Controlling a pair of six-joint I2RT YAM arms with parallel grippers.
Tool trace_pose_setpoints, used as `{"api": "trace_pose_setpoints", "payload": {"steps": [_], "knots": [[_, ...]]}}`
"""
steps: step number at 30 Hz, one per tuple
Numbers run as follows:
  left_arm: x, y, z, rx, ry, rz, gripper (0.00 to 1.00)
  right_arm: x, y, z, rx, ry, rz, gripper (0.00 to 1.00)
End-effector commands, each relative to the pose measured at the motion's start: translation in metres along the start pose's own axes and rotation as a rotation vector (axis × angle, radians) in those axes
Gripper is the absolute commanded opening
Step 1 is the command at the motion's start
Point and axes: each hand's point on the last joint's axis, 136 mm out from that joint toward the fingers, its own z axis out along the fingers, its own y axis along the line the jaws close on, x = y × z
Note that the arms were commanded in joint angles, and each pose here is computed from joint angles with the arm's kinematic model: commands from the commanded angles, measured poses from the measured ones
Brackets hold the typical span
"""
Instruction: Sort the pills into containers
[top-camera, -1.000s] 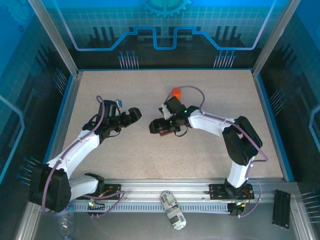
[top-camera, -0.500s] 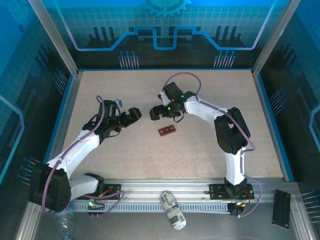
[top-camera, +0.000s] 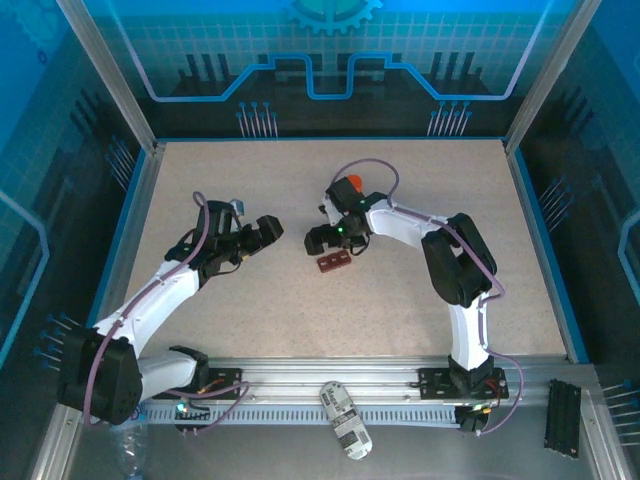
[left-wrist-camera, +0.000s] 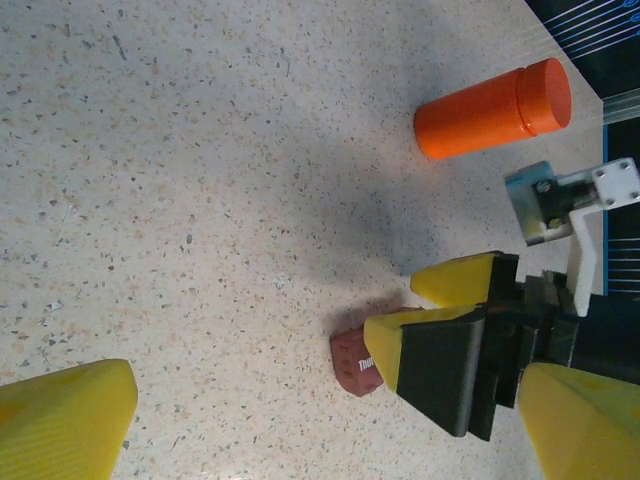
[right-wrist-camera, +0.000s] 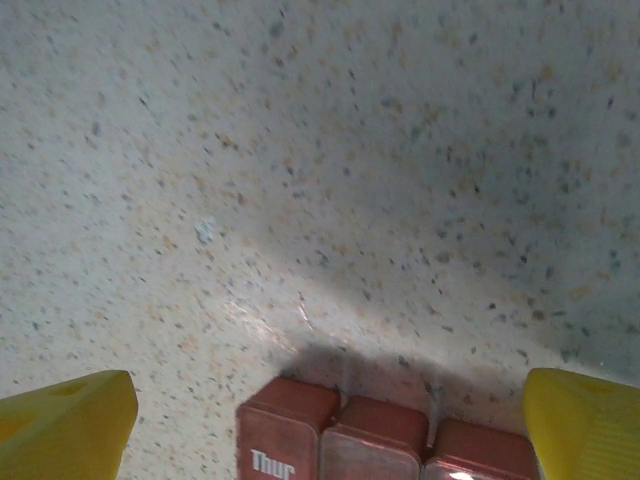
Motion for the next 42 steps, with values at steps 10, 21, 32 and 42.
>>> {"api": "trace_pose_setpoints", "payload": {"steps": [10,21,32,42], "knots": [[0.006,-0.001,-0.002,0.019,0.015,-0.001,0.99,0.027,0.013,-0.010,-0.033,0.008,-0.004,1.00],[0.007,-0.002,-0.003,0.023,0.016,-0.003,0.99,0.058,0.037,-0.011,-0.081,0.031,-0.021,0.99],[0.006,-0.002,0.002,0.023,0.025,-0.002,0.99,0.095,0.046,-0.015,0.007,0.042,-0.079,1.00],[0.006,0.000,0.009,0.018,0.034,-0.006,0.99,0.093,0.008,-0.029,0.357,-0.008,-0.088,1.00]]}}
